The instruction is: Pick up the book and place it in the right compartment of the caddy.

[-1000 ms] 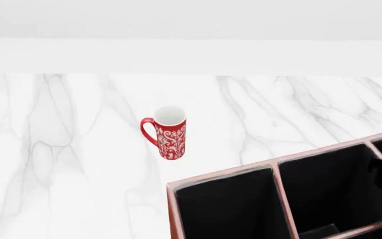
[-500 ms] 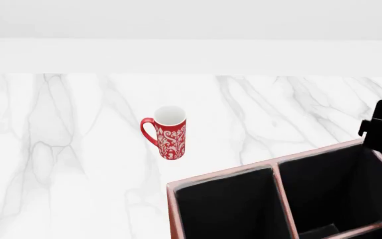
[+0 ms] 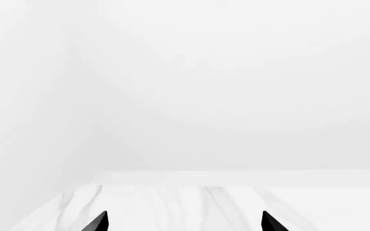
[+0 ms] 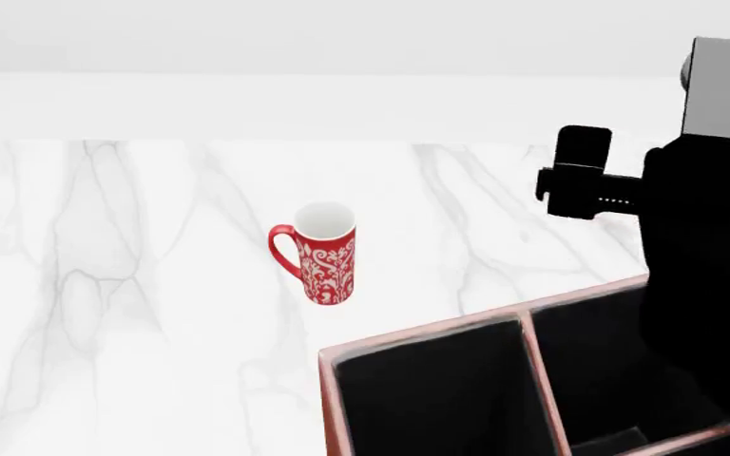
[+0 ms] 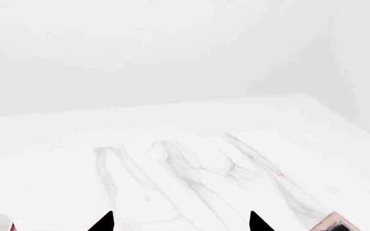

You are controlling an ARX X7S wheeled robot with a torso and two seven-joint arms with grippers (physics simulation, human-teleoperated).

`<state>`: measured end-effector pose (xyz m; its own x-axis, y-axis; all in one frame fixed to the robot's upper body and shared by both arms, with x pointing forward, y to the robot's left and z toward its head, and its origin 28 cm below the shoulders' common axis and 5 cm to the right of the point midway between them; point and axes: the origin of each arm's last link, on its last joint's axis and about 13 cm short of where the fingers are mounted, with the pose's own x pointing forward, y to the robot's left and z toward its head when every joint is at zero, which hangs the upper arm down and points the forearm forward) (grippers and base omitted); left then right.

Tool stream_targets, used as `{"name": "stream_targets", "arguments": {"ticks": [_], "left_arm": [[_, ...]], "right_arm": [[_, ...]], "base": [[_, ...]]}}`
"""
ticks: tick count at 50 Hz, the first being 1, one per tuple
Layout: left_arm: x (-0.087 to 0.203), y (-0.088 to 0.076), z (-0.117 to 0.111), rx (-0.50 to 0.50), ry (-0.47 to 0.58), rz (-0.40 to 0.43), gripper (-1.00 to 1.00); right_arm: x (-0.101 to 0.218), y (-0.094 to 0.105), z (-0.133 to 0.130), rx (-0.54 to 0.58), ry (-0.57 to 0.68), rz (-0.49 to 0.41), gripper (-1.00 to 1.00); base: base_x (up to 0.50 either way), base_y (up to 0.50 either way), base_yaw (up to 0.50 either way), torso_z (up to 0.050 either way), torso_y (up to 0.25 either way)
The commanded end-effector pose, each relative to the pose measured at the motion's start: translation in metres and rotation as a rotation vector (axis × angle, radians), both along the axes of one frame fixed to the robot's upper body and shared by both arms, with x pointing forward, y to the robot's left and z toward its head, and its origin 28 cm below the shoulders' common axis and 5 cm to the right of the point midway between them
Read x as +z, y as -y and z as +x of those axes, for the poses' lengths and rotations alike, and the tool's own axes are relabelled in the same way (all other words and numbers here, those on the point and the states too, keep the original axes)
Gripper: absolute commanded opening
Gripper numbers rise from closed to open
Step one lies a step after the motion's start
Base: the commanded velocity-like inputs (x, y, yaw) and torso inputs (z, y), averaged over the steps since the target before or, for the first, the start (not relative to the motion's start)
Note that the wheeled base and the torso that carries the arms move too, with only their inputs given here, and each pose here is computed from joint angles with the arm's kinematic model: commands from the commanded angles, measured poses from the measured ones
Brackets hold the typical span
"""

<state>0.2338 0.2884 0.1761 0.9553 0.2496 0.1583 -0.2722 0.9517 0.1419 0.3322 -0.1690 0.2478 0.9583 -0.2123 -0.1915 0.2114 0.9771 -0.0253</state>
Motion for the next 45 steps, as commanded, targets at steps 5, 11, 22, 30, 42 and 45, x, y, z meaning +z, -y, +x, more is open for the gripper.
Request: {"name": "stream_targets", "arguments": {"ticks": [5, 11, 22, 30, 42, 45], "left_arm": [[0.044, 0.046, 0.074, -0.271, 0.053, 0.038, 1.0], [0.053, 0.054, 0.089, -0.307, 0.055, 0.044, 1.0], [0.067, 0.07, 0.102, -0.37, 0.078, 0.054, 1.0], [0.075, 0.074, 0.104, -0.39, 0.09, 0.061, 1.0], [0.075, 0.078, 0.105, -0.398, 0.078, 0.073, 1.0], [0.075, 0.078, 0.105, -0.399, 0.078, 0.072, 1.0]], "right_arm": [[0.0, -0.045, 0.013, 0.171, 0.076, -0.002, 1.0], [-0.001, -0.055, 0.018, 0.2, 0.072, 0.008, 1.0], [0.003, -0.07, 0.017, 0.257, 0.076, 0.01, 1.0], [0.008, -0.075, 0.014, 0.275, 0.091, -0.001, 1.0], [0.011, -0.077, 0.011, 0.289, 0.099, -0.003, 1.0], [0.011, -0.077, 0.011, 0.291, 0.101, -0.004, 1.0]], "base": [[0.0, 0.0, 0.0, 0.0, 0.0], [0.0, 0.0, 0.0, 0.0, 0.0], [0.0, 0.0, 0.0, 0.0, 0.001], [0.0, 0.0, 0.0, 0.0, 0.0], [0.0, 0.0, 0.0, 0.0, 0.0], [0.0, 0.0, 0.0, 0.0, 0.0]]}}
